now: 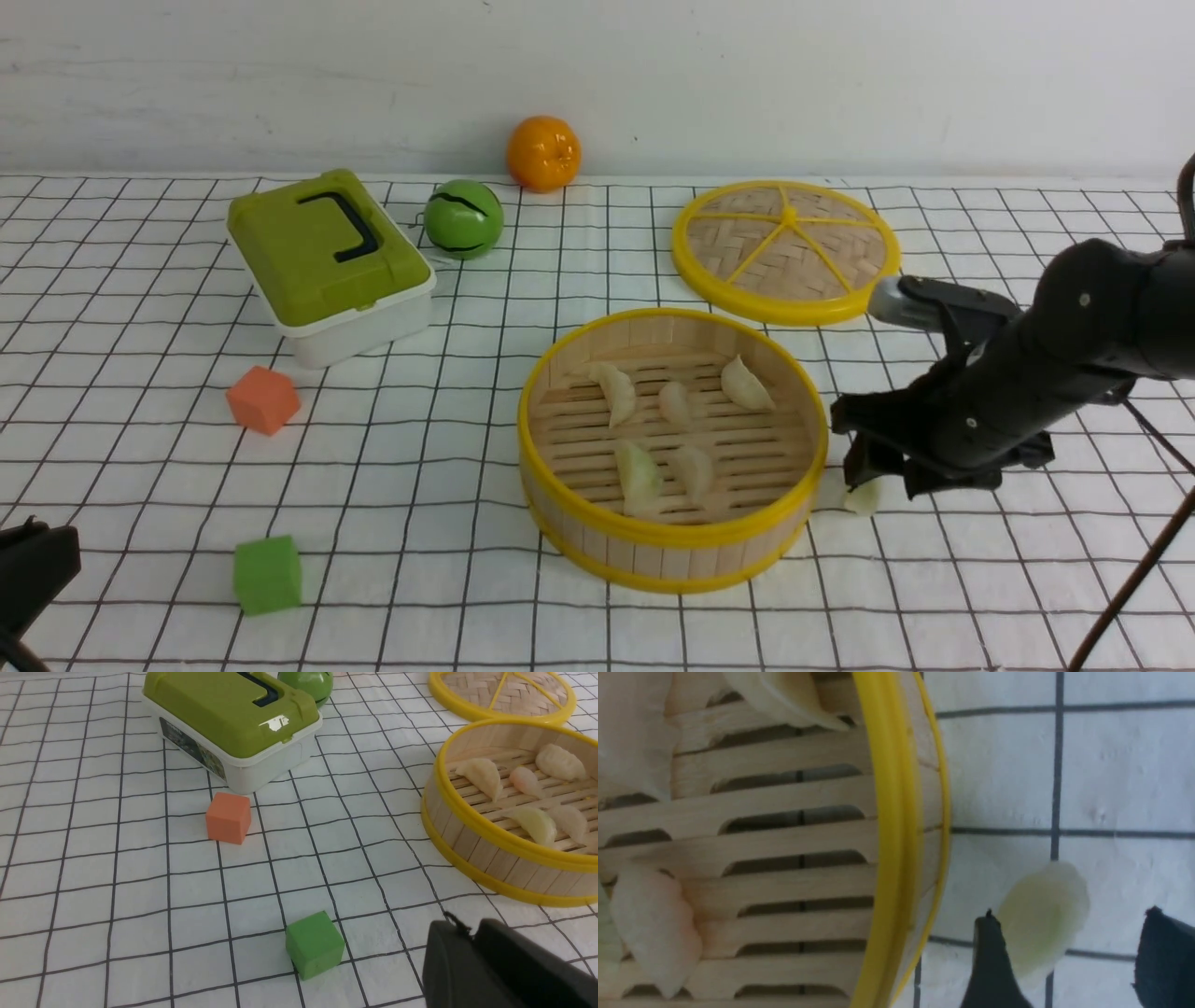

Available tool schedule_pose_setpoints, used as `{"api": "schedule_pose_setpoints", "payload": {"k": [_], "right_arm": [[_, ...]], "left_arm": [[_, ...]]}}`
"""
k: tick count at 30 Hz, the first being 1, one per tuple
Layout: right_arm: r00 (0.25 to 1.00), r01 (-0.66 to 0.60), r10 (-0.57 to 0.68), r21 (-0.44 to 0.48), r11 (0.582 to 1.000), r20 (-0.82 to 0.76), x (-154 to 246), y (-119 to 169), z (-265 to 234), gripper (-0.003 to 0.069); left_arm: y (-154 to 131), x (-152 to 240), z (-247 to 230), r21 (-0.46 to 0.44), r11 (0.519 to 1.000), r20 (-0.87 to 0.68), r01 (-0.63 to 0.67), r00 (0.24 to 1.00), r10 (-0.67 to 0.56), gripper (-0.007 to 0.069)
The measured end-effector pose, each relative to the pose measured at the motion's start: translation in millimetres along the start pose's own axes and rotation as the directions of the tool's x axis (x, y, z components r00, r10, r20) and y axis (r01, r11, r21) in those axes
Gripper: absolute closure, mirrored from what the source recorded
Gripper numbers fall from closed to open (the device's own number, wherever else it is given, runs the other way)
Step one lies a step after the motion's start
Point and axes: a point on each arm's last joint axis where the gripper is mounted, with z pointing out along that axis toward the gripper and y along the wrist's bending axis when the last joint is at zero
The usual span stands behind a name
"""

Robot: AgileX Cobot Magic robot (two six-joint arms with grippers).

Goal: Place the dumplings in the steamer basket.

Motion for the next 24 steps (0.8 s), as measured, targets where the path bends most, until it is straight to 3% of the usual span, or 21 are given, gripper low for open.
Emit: {"api": "schedule_pose_setpoints", "payload": {"k": [9,14,24], "right_arm": [[1.000,0.018,-0.018,0.021,1.000,0.001,1.3,-2.6,15.7,0.0318],[0.998,0.052,-0.051,0.038,0.998,-0.033,4.2,-3.9,15.5,0.0448],[0.978,0.205,-0.200,0.106,0.973,-0.054,4.1,-5.6,-13.4,0.0450]], "left_arm": [[0.0,0.0,0.0,0.000,1.000,0.000,0.000,1.000,0.000,0.0550],[0.0,0.0,0.0,0.000,1.000,0.000,0.000,1.000,0.000,0.0546],[0.0,0.0,0.0,0.000,1.000,0.000,0.000,1.000,0.000,0.0538]]}}
